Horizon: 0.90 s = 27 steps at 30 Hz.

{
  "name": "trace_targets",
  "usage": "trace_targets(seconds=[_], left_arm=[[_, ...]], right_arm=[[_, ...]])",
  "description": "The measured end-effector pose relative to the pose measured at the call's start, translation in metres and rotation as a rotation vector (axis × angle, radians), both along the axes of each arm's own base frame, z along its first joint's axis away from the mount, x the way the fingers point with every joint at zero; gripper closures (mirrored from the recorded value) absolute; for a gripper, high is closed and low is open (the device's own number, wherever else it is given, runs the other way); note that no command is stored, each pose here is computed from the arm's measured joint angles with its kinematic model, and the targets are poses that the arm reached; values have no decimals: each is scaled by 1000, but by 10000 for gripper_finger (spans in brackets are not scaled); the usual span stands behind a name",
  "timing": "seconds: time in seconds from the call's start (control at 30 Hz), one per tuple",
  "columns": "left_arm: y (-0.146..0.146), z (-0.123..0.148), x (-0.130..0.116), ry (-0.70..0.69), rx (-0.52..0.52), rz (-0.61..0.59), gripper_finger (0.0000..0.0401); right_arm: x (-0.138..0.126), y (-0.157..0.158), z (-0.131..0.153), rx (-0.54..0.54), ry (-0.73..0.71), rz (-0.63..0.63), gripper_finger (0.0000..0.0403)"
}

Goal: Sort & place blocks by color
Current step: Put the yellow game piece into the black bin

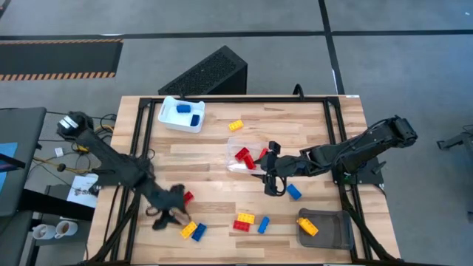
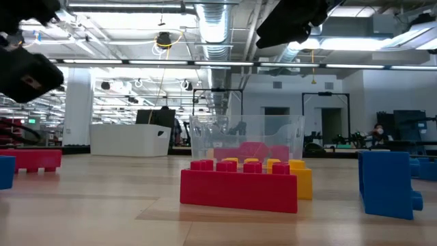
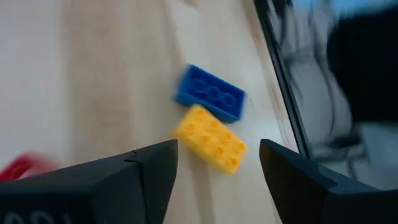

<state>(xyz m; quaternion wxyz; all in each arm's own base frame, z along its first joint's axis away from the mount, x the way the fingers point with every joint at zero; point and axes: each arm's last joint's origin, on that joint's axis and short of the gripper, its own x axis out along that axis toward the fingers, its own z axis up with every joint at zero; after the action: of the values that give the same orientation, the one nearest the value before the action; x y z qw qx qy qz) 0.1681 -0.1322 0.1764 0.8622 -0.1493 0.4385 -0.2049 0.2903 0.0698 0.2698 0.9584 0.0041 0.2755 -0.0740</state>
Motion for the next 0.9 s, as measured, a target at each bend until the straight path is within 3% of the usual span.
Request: trace_targets(seconds=[0.27, 0.37, 0.57, 0.9], left_arm=[[-41, -5, 39, 153, 193, -201, 208], [-49, -4, 49, 154, 205, -262, 209], [-52, -7, 48, 180, 184, -321, 209], [-68, -7, 34, 56, 322, -430, 209]], right_arm=[[1, -1, 0, 28, -12, -23, 173], [0, 3, 1, 45, -20, -21, 173], [1, 11, 0, 80, -41, -23, 173], [3, 14, 5, 174, -110, -84, 173]])
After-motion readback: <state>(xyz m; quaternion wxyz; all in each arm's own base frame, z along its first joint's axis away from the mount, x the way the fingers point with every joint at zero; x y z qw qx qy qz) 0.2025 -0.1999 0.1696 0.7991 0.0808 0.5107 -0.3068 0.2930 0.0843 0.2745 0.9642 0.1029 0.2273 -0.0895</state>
